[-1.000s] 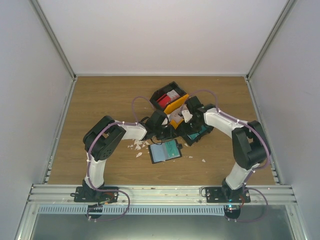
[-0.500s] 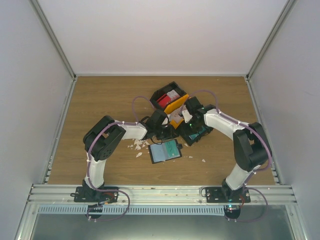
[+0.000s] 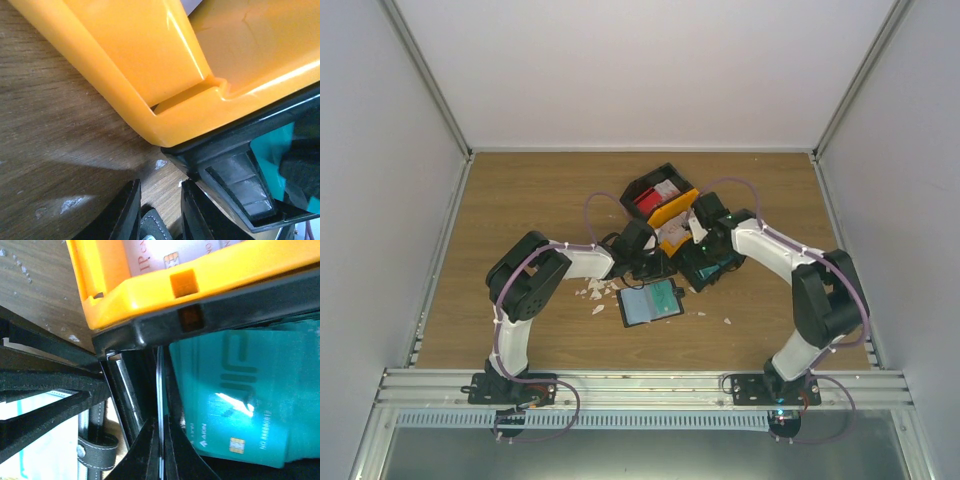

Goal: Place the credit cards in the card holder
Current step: Pick up the credit card from the storage box.

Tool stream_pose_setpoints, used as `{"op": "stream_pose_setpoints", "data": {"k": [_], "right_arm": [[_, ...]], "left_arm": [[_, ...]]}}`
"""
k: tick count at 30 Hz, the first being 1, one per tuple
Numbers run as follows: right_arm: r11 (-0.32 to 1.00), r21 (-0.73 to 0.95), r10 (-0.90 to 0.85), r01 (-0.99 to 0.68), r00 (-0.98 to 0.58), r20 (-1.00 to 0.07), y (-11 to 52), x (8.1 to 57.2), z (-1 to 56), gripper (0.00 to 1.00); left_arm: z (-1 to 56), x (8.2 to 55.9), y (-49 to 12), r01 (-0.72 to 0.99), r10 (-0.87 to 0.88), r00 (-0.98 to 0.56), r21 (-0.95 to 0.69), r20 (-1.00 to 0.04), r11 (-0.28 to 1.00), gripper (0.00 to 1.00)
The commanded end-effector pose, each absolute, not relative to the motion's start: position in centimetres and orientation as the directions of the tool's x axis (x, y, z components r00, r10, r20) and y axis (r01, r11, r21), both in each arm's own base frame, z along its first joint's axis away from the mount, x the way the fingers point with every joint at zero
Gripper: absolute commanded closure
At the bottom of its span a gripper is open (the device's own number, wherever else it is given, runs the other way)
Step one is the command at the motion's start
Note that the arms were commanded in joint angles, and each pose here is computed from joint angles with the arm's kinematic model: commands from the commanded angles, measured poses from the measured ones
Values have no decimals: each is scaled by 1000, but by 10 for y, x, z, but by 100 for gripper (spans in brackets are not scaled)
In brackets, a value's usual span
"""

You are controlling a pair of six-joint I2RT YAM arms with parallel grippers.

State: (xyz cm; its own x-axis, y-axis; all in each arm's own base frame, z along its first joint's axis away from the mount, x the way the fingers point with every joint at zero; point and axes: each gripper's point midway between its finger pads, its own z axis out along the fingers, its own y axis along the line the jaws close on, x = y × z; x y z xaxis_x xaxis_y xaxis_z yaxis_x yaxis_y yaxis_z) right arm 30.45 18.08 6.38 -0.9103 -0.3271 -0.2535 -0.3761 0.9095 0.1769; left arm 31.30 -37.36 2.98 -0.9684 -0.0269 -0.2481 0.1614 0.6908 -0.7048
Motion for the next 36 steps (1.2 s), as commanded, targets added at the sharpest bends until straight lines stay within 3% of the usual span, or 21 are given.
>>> {"op": "stream_pose_setpoints", "data": {"k": [1,12,19,25,30,34,36], "right_arm": [[923,161,-292,-349,-910,-295,178,305,80,98],[929,196,-186,-313,-856,-483,167,326,130,99],[852,386,-47,-354,-786,-617,166,331,181,99],[615,614,51,-494,-753,-657,182,318,238,100],[433,713,81,-551,-765,-639,187,299,260,99],[347,747,66,-566,-780,-622,190,285,263,100],[314,755,64,-576,-780,-622,191,279,268,100]], "left_arm": [[63,326,-382,243,-47,-934,-726,-354,643,73],[115,323,-372,313,-101,-884,-739,-456,596,50],[168,309,-379,440,-82,-843,-768,-532,466,27],[211,299,-397,568,-16,-797,-757,-604,321,21],[229,308,-401,573,-29,-791,-756,-612,315,14],[239,313,-401,571,-48,-792,-767,-608,294,15],[242,314,-401,569,-53,-796,-774,-603,279,20]]}}
